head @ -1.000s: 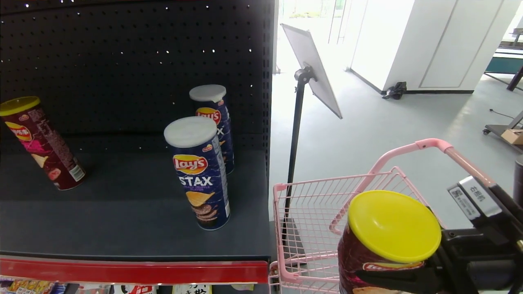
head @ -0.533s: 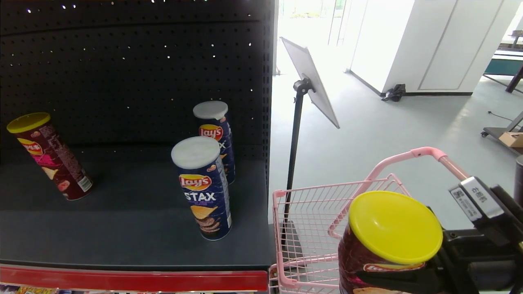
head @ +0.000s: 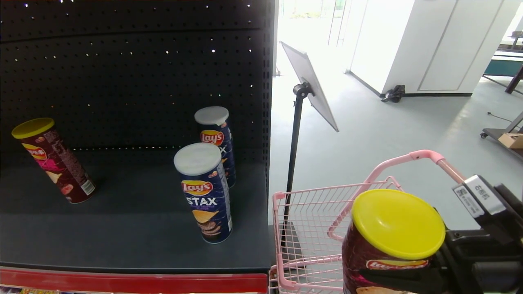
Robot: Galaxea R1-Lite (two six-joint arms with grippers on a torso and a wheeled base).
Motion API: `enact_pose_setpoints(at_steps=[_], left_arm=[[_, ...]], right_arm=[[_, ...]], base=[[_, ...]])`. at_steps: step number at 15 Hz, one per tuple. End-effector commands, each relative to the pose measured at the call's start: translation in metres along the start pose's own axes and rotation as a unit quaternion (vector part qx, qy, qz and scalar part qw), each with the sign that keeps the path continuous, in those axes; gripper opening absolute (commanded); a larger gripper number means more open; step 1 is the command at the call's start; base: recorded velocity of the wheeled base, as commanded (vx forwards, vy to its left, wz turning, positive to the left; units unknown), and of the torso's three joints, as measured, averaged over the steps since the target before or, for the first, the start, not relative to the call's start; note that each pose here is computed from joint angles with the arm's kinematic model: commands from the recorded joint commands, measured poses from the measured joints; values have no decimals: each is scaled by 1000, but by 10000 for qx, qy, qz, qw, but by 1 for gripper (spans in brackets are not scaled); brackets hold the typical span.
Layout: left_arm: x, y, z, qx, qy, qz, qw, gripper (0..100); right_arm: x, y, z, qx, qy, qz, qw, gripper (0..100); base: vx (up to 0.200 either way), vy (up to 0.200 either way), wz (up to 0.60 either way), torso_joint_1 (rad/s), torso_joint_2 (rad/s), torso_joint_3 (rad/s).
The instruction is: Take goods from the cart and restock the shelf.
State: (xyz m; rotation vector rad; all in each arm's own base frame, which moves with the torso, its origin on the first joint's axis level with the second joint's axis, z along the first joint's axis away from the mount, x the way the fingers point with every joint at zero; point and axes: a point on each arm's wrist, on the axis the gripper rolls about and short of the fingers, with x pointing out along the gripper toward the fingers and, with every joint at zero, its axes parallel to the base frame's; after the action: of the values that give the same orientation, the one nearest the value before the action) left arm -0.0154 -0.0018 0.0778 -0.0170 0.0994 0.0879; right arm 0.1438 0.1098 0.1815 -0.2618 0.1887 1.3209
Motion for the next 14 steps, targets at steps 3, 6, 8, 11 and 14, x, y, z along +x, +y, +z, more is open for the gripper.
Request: enact_pose_setpoints(at_steps=[3, 6, 8, 11, 14], left_arm=[[0, 0, 0, -4, 6, 0, 10000, 100], [0, 0, 0, -4, 6, 0, 10000, 100], [0, 0, 0, -4, 6, 0, 10000, 100], [0, 0, 0, -4, 6, 0, 10000, 100], [0, 0, 0, -43, 6, 8, 10000, 100]], right_arm=[[-7, 6, -4, 88, -9, -68, 9999, 0], [-7, 1, 3, 204, -58, -245, 9995, 0], [-7, -5, 10, 198, -104, -464, 9987, 0], [-7, -6, 13, 183, -96, -638, 9977, 0], [-7, -6, 12, 193, -65, -693, 9974, 0]], base=[[0, 0, 0, 0, 0, 0], [0, 0, 0, 0, 0, 0], [0, 0, 0, 0, 0, 0], [0, 0, 0, 0, 0, 0], [-133, 0, 0, -3, 2, -2]])
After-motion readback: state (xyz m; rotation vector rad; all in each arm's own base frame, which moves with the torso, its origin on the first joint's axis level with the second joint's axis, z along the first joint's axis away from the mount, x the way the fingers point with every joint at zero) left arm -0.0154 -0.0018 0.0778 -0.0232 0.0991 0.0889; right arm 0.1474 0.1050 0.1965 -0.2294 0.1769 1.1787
